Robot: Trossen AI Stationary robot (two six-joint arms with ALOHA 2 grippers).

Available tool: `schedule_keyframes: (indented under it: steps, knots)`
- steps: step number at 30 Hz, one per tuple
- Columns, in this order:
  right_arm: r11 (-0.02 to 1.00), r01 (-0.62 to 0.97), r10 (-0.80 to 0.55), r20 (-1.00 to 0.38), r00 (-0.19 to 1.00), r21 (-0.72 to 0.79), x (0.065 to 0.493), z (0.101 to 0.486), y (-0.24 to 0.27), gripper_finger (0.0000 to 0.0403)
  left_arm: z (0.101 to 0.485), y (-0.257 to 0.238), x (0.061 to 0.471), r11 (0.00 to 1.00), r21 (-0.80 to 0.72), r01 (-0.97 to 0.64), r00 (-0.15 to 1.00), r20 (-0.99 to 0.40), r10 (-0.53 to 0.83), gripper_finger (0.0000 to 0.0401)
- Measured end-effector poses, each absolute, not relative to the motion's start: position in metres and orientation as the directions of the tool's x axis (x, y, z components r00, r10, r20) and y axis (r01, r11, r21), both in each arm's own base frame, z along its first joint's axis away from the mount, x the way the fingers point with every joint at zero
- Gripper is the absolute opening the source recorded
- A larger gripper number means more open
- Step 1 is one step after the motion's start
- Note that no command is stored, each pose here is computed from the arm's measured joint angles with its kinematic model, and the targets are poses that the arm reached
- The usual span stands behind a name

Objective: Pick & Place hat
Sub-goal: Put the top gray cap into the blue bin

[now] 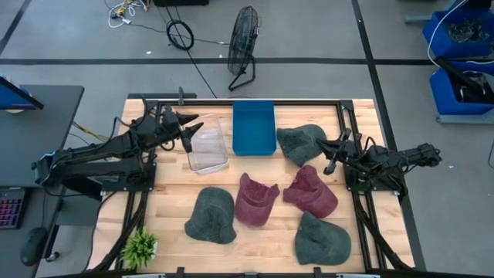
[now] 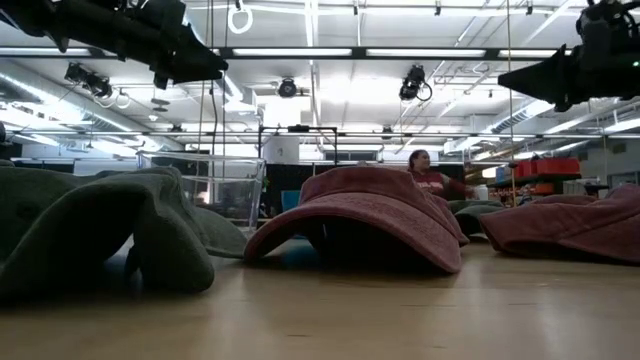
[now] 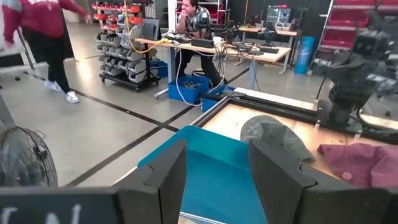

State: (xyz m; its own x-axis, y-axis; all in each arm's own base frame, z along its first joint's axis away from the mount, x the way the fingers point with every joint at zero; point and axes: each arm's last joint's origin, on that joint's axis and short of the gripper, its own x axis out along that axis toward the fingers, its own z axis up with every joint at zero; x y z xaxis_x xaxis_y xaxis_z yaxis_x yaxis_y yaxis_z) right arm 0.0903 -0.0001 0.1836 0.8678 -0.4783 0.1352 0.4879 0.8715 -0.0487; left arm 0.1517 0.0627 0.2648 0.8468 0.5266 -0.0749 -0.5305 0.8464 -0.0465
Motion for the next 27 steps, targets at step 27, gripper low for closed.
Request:
schedule_keyframes:
  steps: [27]
  knots:
    - [0.769, 0.624, -0.626, -0.038, 0.779, 0.136, 0.119, 0.176, -0.033, 0.015, 0.299, 0.074, 0.17, 0.839, -0.039, -0.542, 0.839, 0.03, 0.543, 0.0177]
